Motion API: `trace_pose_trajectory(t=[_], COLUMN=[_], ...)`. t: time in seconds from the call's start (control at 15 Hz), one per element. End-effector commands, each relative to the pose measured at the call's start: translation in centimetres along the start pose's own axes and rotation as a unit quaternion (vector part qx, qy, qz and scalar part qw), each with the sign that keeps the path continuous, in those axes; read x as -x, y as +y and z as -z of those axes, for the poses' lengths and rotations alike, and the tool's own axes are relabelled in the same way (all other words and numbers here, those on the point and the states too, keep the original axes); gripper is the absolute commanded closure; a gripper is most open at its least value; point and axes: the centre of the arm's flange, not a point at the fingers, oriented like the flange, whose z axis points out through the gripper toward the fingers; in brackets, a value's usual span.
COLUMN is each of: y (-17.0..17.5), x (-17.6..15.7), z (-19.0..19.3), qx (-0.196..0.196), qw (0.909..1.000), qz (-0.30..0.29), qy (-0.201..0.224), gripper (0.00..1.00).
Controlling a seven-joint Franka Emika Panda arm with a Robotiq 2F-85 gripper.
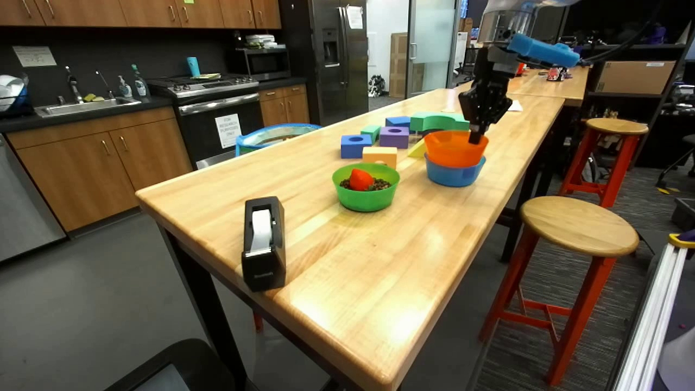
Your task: Put the orange bowl in the blue bowl, then the green bowl in the orange bowl
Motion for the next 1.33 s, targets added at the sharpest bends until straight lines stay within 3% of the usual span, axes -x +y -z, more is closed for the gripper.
trace_pose_trajectory(t=[0.0, 0.73, 1.27], y=[0.2, -1.6, -9.6], x=[-0.6, 0.2, 2.7], z=[-0.1, 1.9, 7.6], qx=[-0.007, 0.001, 0.029], qw=[0.9999, 0.9997, 0.9883], qz=[-0.011, 0.011, 0.126], qy=[0.000, 0.020, 0.080], gripper=[0.71, 0.02, 0.00])
